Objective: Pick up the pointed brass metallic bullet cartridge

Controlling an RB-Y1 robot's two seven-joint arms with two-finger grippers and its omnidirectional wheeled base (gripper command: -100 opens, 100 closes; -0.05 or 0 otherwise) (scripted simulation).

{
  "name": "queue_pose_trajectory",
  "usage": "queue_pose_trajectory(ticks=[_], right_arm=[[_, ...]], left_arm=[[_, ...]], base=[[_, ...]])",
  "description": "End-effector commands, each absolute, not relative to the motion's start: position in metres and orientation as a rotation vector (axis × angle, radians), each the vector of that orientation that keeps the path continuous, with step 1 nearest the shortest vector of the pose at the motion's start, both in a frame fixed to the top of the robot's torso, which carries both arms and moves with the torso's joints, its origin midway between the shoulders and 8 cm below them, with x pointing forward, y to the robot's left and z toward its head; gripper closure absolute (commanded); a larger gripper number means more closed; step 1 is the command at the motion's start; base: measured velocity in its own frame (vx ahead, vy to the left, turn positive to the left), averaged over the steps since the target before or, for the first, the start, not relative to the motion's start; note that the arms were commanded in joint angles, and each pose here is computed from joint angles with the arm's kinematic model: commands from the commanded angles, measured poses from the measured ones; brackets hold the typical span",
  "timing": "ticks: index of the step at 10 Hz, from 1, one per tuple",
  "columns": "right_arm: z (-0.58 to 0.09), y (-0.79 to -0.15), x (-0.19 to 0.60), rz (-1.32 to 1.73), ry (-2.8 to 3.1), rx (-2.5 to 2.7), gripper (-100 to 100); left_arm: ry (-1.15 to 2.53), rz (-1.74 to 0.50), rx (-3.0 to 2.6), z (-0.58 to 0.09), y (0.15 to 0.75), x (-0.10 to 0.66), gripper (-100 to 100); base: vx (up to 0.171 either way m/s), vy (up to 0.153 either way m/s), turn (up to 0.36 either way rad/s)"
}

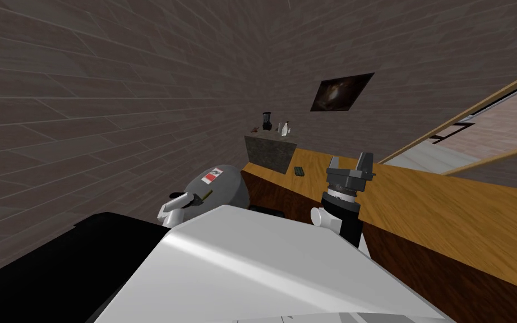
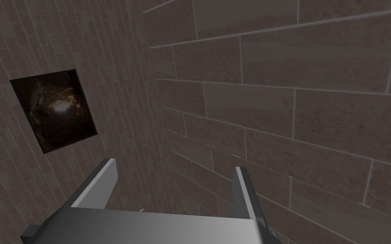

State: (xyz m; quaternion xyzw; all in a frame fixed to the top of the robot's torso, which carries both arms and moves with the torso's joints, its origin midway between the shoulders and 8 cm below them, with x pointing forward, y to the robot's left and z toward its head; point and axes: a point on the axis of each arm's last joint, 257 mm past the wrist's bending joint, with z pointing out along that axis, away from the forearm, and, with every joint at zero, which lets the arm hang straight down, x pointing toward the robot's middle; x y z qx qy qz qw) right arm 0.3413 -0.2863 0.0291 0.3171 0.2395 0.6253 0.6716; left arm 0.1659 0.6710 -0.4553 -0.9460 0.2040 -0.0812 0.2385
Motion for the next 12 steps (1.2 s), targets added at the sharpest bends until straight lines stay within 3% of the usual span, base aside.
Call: queue_pose_trajectory(ticks=[1,8,9,10,12], right_arm=[[0.029,-0.286,0.341,1.409,0.539,0.714,0],[0.029,-0.286,0.341,1.409,0.539,0.714,0],[0.029,-0.286,0.341,1.409,0.539,0.714,0],[0.029,-0.286,0.341,1.409,0.539,0.714,0],[0.029,-0.286,0.341,1.409,0.539,0.714,0]], left_arm=[[0.545,-0.199,-2.624,-0.459,0.668,0.157,-100],[0.463,-0.084,-2.759,-0.472,0.662,0.115,-100],[0.461,-0.082,-2.763,-0.472,0.662,0.114,0],[0.458,-0.083,-2.763,-0.475,0.664,0.114,-100],[0.451,-0.085,-2.765,-0.479,0.669,0.112,-100]], base=[[0.164,-0.018,0.023],[0.131,-0.017,0.041],[0.010,-0.001,-0.002],[0.001,-0.005,-0.025],[-0.011,-0.013,-0.037]])
